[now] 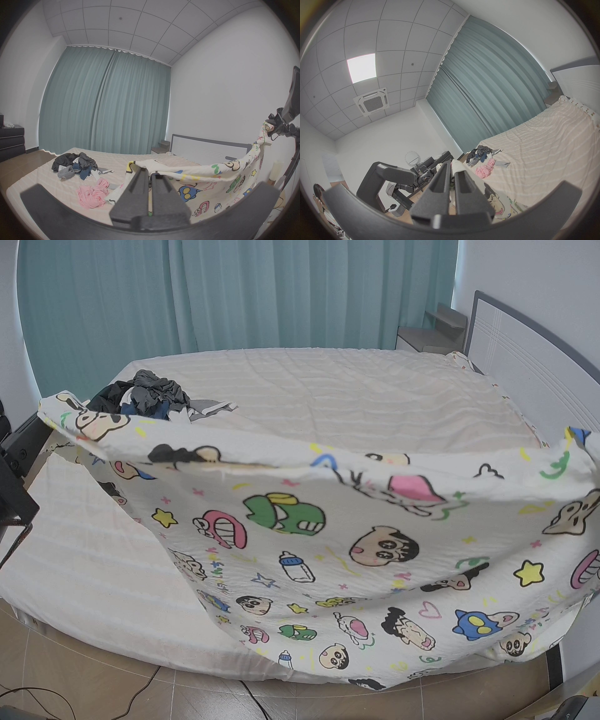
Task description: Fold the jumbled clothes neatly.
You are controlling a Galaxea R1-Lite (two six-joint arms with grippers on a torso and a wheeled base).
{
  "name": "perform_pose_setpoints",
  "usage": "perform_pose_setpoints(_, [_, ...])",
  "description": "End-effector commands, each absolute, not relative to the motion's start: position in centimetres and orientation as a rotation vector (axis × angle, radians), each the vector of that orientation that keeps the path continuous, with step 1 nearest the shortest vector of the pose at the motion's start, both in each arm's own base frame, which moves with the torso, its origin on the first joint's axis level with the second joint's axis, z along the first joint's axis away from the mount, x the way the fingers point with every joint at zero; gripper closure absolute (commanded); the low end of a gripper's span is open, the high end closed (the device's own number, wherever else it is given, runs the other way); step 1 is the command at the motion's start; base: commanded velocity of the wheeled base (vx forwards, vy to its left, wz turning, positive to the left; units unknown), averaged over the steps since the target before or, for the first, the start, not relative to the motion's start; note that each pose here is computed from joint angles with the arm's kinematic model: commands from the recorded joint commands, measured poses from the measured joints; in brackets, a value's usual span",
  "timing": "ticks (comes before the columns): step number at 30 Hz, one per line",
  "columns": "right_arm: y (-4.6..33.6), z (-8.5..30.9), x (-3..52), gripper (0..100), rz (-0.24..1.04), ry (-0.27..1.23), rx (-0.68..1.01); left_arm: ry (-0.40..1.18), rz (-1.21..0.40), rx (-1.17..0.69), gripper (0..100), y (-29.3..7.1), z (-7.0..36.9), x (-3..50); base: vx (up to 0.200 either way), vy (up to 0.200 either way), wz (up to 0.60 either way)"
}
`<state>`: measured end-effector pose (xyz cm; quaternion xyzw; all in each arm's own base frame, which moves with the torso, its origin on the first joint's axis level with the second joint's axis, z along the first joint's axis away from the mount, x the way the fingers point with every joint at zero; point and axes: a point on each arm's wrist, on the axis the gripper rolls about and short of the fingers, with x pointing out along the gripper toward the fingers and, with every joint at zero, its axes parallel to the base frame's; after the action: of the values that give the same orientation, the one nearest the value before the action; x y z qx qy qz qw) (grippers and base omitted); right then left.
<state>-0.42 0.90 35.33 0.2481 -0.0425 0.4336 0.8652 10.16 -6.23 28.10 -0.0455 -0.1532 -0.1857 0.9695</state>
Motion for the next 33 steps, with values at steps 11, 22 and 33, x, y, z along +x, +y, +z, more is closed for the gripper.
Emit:
perform_pose_setpoints(11, [1.1, 34.2, 0.2, 100, 0.892, -0.035, 0.524, -0.234, -0.368, -0.061, 100, -6.2, 26.1, 10.3, 0.0, 0.0, 0.0])
perform_pose_setpoints(22, [2.0, 31.8, 2.6, 100, 0.827, 0.08, 0.531, -0.065, -0.333, 0.003, 100, -6.2, 23.3, 11.1, 0.0, 0.0, 0.0])
perform_pose_setpoints(33, [2.5, 31.0, 6.2, 100, 0.682, 0.148, 0.535, 0.012, -0.296, 0.03, 100, -7.0, 22.4, 13.6, 0.055, 0.0, 0.0])
